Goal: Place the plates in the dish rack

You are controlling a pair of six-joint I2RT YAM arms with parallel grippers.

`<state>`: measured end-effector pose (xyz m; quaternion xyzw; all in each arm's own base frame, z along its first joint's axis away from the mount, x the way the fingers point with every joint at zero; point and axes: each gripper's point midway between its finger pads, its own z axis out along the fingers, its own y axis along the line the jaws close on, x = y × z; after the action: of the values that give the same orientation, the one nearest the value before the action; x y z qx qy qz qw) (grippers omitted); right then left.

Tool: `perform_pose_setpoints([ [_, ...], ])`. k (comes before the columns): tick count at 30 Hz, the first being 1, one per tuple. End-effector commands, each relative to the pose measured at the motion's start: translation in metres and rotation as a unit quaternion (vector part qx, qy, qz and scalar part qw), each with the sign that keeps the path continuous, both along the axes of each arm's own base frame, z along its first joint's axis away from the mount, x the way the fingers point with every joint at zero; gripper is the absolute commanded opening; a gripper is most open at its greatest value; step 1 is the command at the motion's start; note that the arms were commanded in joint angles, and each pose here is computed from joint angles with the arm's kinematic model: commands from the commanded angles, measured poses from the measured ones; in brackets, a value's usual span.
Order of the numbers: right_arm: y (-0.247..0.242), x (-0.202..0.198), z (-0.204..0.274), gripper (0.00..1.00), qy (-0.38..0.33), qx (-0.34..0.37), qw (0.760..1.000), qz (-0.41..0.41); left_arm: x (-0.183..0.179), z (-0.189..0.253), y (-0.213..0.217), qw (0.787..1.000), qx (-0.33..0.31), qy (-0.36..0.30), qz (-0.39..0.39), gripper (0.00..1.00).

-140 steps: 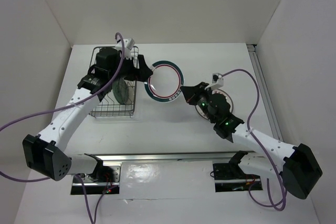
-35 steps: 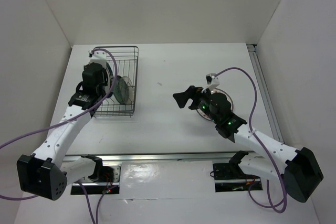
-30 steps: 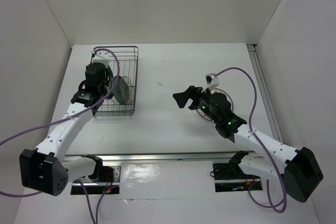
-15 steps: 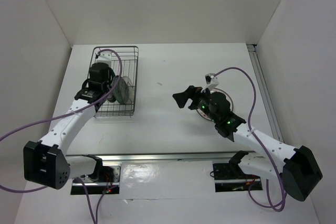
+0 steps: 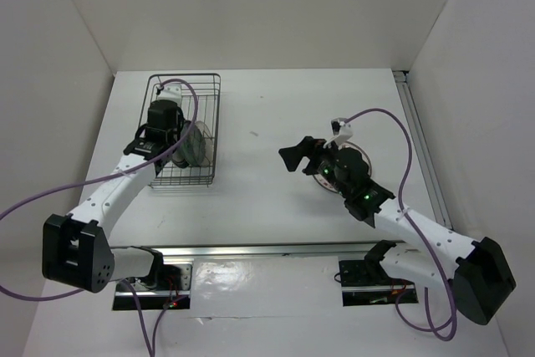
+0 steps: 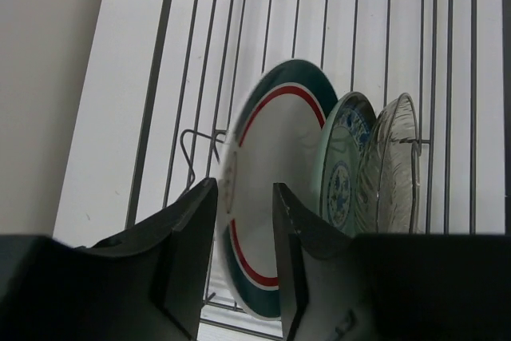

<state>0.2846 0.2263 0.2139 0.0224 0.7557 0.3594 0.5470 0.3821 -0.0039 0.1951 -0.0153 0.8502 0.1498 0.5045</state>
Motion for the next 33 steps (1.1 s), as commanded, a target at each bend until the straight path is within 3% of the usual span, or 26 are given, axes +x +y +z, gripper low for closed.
perform_pose_setpoints([
  [1,-0.021,0.004,0.008,1.0,-0.005,-0.008,0.999,-0.049,0.009,0.037,-0.001,0.998,-0.021,-0.061,0.009,0.48],
  [2,-0.024,0.003,0.007,1.0,-0.006,-0.017,0.998,-0.053,0.008,0.037,0.0,0.998,-0.024,-0.063,0.015,0.55],
  [5,-0.039,0.005,0.008,1.0,0.003,-0.025,0.996,-0.089,0.006,0.042,0.002,0.997,-0.027,-0.067,0.022,0.61],
  [8,-0.065,0.004,-0.004,1.0,0.068,-0.01,0.982,-0.174,0.001,0.065,0.005,0.994,-0.049,-0.093,0.043,0.69],
  [9,-0.086,0.0,-0.025,1.0,0.115,-0.013,0.965,-0.237,-0.004,0.078,0.005,0.991,-0.069,-0.107,0.051,0.77],
  [11,-0.099,-0.006,-0.039,1.0,0.146,-0.01,0.95,-0.275,-0.011,0.09,0.006,0.987,-0.088,-0.122,0.058,0.88],
  [12,-0.11,-0.015,-0.058,1.0,0.172,-0.027,0.939,-0.298,-0.014,0.1,0.003,0.985,-0.099,-0.133,0.05,1.0],
  [17,-0.137,-0.041,-0.105,1.0,0.249,-0.007,0.891,-0.379,-0.033,0.132,-0.006,0.974,-0.145,-0.174,0.012,1.0],
  [22,-0.153,-0.056,-0.127,1.0,0.277,0.023,0.858,-0.431,-0.041,0.145,-0.01,0.969,-0.155,-0.192,-0.005,1.0],
  [33,-0.156,-0.055,-0.171,0.98,0.301,0.033,0.825,-0.477,-0.048,0.153,-0.023,0.965,-0.171,-0.192,-0.045,1.0],
])
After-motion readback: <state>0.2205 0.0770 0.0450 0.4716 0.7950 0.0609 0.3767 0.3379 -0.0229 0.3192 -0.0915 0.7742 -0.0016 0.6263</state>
